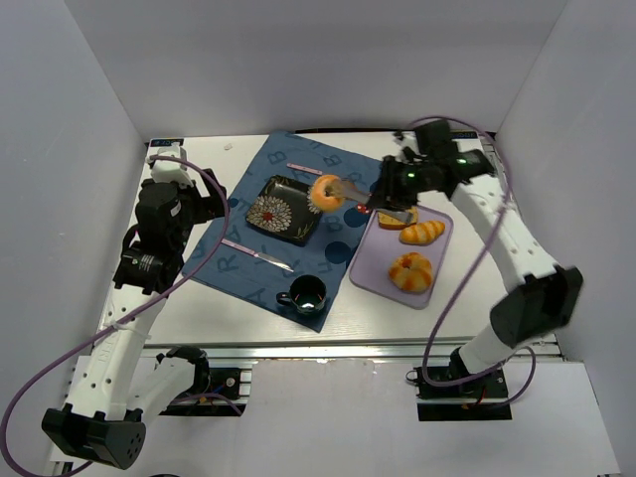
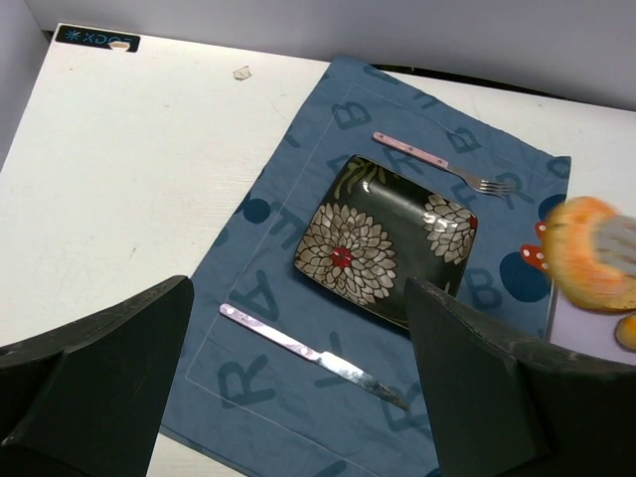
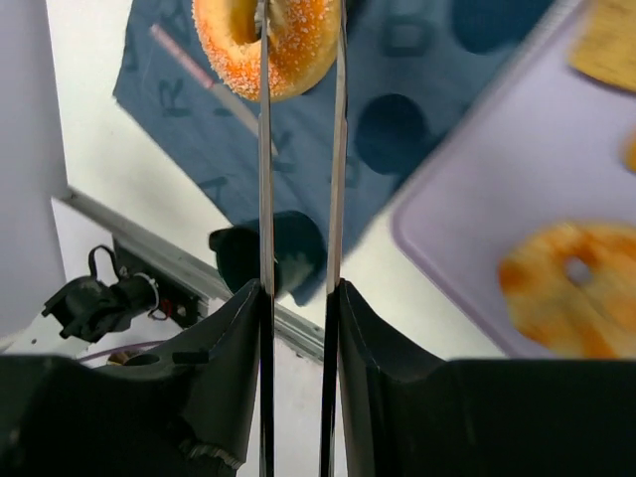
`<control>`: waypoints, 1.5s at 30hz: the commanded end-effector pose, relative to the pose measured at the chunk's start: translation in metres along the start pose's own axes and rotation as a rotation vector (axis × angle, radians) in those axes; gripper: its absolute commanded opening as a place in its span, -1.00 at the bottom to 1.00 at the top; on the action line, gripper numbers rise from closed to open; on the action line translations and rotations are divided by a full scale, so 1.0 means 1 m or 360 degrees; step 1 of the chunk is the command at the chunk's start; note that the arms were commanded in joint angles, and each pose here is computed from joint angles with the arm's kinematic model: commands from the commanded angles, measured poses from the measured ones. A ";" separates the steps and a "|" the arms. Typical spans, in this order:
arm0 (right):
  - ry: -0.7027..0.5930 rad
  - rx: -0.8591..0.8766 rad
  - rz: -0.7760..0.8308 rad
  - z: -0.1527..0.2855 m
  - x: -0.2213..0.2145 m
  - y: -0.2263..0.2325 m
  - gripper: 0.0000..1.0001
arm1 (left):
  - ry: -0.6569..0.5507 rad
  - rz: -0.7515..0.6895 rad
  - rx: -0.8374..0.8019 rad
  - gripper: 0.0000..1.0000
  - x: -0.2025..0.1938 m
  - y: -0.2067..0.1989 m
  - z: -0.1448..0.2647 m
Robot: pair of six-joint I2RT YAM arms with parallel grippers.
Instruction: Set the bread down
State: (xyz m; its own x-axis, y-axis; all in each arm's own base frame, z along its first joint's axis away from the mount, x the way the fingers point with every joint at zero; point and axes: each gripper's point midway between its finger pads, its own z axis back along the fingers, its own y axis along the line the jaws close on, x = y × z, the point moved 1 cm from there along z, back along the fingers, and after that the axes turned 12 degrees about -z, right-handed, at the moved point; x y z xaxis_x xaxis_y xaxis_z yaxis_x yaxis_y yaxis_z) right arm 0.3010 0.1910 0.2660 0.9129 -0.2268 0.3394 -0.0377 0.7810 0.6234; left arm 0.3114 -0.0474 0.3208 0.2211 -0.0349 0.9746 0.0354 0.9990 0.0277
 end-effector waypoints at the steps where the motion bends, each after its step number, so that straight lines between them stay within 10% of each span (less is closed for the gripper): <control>1: 0.0070 0.0164 0.0090 -0.048 0.006 0.044 -0.48 | -0.0039 -0.0018 0.0049 0.96 0.006 0.007 0.008; 18: 0.0153 0.0173 0.0273 -0.203 0.015 0.098 -0.41 | -0.0042 0.0019 0.0041 0.96 0.001 0.006 0.012; 28: 0.0150 0.0086 0.0308 -0.193 0.009 0.090 0.16 | -0.0027 -0.0008 0.0039 0.96 -0.003 0.006 0.010; 45: -0.0077 0.0010 0.0228 -0.076 0.026 0.093 0.21 | -0.0060 -0.0013 0.0049 0.96 0.005 0.008 0.014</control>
State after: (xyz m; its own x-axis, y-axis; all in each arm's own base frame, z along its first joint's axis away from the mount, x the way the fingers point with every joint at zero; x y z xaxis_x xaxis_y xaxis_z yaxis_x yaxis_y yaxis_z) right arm 0.3660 0.3396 0.2283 0.9094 -0.0631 0.4112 -0.2005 0.7996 0.5661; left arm 0.3033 -0.0395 0.3167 0.2170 -0.0375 0.9755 0.0011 0.9993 0.0381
